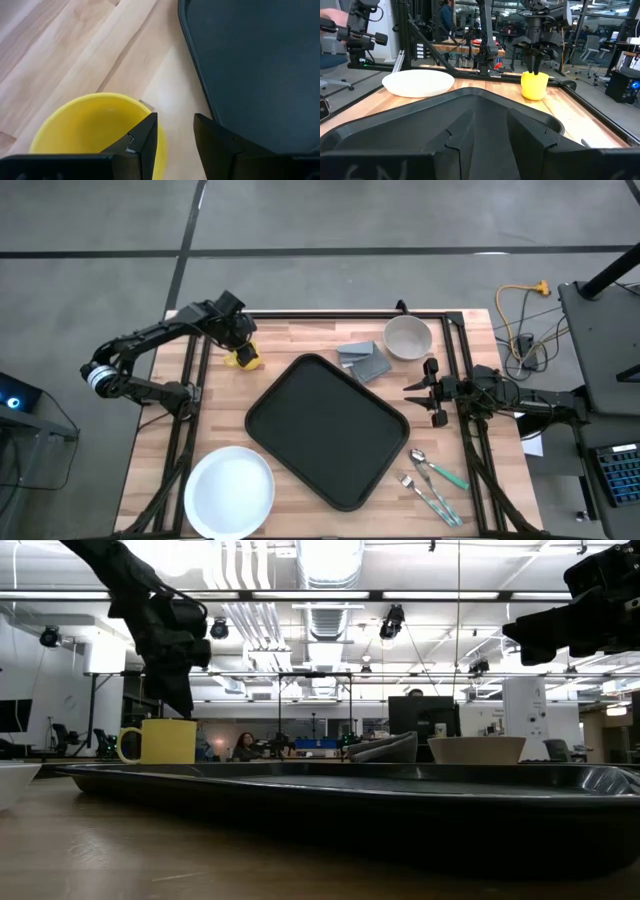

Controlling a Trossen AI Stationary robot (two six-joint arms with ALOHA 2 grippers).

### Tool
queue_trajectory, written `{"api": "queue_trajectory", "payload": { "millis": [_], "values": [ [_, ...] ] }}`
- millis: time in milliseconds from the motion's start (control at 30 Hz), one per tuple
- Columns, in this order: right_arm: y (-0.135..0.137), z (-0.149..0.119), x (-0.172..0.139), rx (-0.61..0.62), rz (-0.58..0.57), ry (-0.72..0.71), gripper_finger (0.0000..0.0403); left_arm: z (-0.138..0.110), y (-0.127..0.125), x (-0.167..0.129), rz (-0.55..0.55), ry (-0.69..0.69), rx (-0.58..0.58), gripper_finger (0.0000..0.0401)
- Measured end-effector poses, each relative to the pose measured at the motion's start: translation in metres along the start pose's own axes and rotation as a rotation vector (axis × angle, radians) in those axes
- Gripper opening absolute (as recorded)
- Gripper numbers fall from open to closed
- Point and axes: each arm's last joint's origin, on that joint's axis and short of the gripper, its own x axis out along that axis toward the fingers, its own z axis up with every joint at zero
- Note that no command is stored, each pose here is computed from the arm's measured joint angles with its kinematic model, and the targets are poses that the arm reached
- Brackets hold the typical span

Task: Set up tray
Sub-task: Put the yellow mug on the top left of the black serving tray

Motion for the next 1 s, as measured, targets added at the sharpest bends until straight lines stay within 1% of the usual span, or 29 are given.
{"api": "queue_trajectory", "payload": {
  "millis": [67,267,500,733,800,933,1000],
  "values": [
    [0.0,0.0,0.0,0.0,0.0,0.0,0.0107,-0.001,0.001,0.001,0.008,-0.002,0.0,0.0112],
    [0.0,0.0,0.0,0.0,0.0,0.0,0.0107,-0.002,0.004,0.002,0.129,0.019,-0.004,0.0112],
    [0.0,0.0,0.0,0.0,0.0,0.0,0.0107,0.0,0.002,0.002,0.129,0.017,-0.018,0.0112],
    [0.0,0.0,0.0,0.0,0.0,0.0,0.0107,-0.001,-0.008,0.008,0.108,0.033,0.024,0.0112],
    [0.0,0.0,0.0,0.0,0.0,0.0,0.0107,-0.001,-0.01,0.01,0.124,0.038,0.037,0.0112],
    [0.0,0.0,0.0,0.0,0.0,0.0,0.0107,-0.004,-0.012,0.015,0.195,0.058,0.056,0.0112],
    [0.0,0.0,0.0,0.0,0.0,0.0,0.0107,-0.006,-0.011,0.017,0.202,0.055,0.058,0.0112]
  ]
}}
